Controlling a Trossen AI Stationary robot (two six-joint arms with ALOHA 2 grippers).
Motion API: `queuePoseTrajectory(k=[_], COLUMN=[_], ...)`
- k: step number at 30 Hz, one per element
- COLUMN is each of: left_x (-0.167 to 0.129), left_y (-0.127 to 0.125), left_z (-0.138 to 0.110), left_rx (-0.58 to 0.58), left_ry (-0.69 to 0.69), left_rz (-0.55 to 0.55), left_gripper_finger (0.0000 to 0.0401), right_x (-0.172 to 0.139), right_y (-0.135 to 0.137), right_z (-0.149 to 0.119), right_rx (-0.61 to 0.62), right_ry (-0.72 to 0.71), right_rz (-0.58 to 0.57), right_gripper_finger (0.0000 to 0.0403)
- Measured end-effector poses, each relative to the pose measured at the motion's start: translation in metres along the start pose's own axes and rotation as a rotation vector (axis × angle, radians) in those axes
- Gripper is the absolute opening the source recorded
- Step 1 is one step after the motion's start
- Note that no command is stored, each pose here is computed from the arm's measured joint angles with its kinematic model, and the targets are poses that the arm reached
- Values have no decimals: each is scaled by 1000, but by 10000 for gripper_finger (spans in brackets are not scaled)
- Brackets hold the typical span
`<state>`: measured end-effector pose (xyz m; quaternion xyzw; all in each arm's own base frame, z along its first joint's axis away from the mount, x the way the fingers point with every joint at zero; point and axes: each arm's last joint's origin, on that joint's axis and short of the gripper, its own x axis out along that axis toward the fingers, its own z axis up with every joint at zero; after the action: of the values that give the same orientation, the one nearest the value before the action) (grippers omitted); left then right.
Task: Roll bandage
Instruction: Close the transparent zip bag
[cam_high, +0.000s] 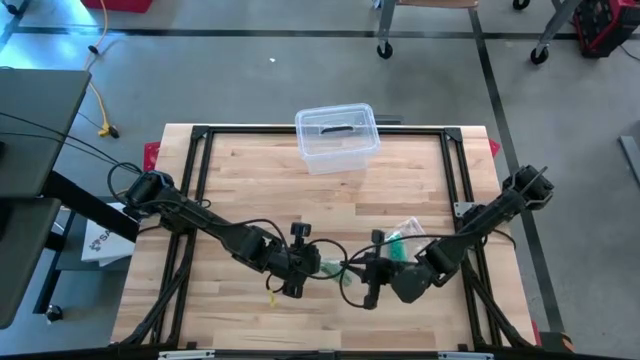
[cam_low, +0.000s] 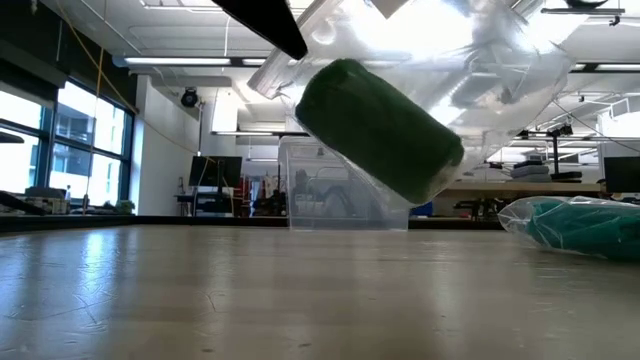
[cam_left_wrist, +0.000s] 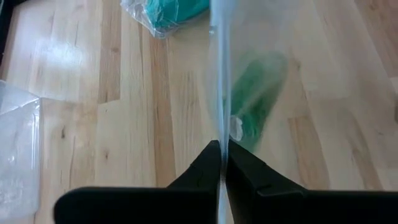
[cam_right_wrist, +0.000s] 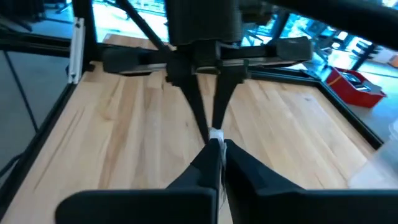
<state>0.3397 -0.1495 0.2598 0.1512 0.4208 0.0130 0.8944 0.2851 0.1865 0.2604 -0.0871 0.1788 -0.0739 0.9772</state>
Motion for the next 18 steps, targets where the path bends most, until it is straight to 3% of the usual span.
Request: queuePoseTrajectory(k=[9, 13, 18], left_x=[6, 20, 33], left_y=[12, 19, 25], left_z=[2, 11, 15], left_rx=[50, 26, 17], left_ry=[-10, -254, -562], left_rz=[11, -71, -38], left_gripper_finger=[122, 168, 189], right_x=[-10, -18, -25], right_y=[5, 9, 15], right_z=[-11, -19, -22], right_rx=[80, 112, 141], right_ry=[45, 72, 67], right_rz=[-97, -140, -137], right_gripper_finger=[1, 1, 0])
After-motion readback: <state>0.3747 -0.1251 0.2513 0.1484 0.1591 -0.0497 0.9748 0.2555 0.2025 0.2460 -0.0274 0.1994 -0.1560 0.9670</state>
